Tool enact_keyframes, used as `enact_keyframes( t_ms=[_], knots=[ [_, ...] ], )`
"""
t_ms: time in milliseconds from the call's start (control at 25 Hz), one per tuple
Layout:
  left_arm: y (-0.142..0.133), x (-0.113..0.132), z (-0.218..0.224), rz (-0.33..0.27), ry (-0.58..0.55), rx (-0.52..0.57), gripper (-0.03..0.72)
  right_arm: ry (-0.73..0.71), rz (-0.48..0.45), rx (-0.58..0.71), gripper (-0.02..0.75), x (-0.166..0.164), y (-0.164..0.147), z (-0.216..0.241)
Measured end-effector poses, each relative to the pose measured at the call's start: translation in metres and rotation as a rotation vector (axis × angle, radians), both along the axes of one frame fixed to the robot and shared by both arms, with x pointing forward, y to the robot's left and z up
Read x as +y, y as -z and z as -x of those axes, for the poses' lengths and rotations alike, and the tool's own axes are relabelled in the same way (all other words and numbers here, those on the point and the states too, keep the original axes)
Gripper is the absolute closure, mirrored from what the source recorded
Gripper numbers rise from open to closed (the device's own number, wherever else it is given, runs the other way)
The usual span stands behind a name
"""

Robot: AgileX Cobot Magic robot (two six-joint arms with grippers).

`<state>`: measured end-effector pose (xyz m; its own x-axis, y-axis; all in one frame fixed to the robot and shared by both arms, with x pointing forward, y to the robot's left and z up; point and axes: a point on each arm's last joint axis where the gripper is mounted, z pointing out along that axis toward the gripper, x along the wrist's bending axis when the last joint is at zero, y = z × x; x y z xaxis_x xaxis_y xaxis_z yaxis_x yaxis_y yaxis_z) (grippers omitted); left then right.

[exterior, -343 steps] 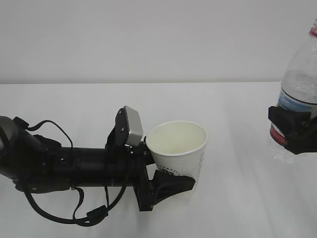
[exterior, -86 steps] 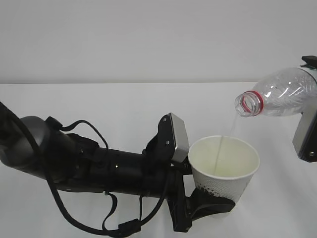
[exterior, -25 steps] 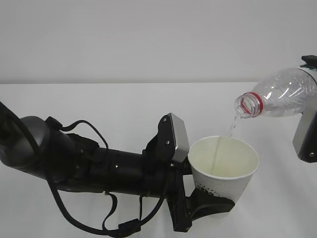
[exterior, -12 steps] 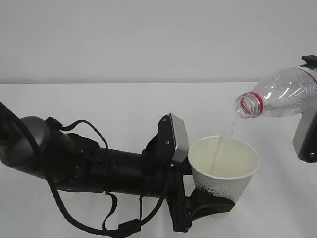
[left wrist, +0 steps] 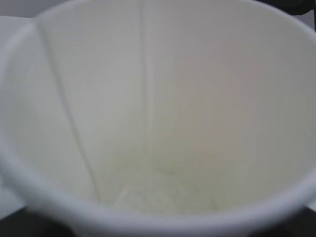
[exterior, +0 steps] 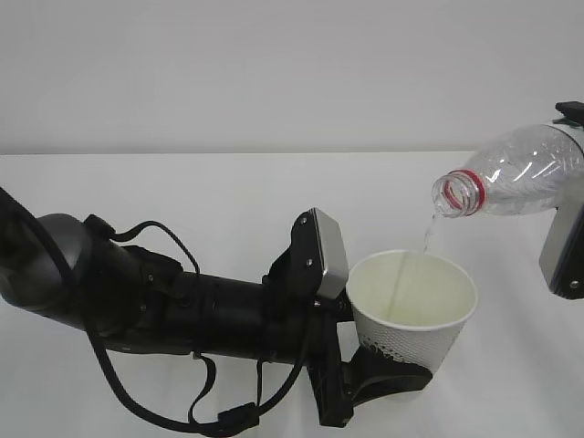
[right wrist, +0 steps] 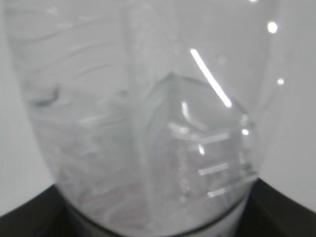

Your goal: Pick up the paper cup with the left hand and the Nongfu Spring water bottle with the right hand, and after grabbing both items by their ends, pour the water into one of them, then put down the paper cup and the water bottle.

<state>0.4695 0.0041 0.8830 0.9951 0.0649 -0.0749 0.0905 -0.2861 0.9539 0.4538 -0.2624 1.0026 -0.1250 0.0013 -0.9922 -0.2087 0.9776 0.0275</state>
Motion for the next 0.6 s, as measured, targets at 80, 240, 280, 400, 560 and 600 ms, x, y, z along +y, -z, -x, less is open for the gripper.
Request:
enact_keyframes(
  t_ms=[80,240,280,400,560,600],
  knots=[
    [0.0000,0.0000,0.0000,0.000,0.000,0.000,0.156,0.000,0.000,0.000,0.223,0.0000,0.0000,0.0000],
    [0.0000,0.0000,0.0000,0.000,0.000,0.000,0.156,0.000,0.002,0.000,0.223,0.0000,0.0000,0.0000],
    [0.0000,0.0000,0.0000,0.000,0.000,0.000,0.156,0.000,0.002,0.000,0.223,0.0000,0.0000,0.0000],
    [0.0000,0.0000,0.0000,0.000,0.000,0.000,0.156,0.000,0.003,-0.001,0.223,0.0000,0.0000,0.0000],
    [0.0000,0.0000,0.0000,0.000,0.000,0.000,0.156,-0.001,0.004,-0.001,0.223,0.0000,0.0000,0.0000],
    [0.0000,0.0000,0.0000,0.000,0.000,0.000,0.157,-0.001,0.006,-0.001,0.223,0.0000,0.0000,0.0000]
  ],
)
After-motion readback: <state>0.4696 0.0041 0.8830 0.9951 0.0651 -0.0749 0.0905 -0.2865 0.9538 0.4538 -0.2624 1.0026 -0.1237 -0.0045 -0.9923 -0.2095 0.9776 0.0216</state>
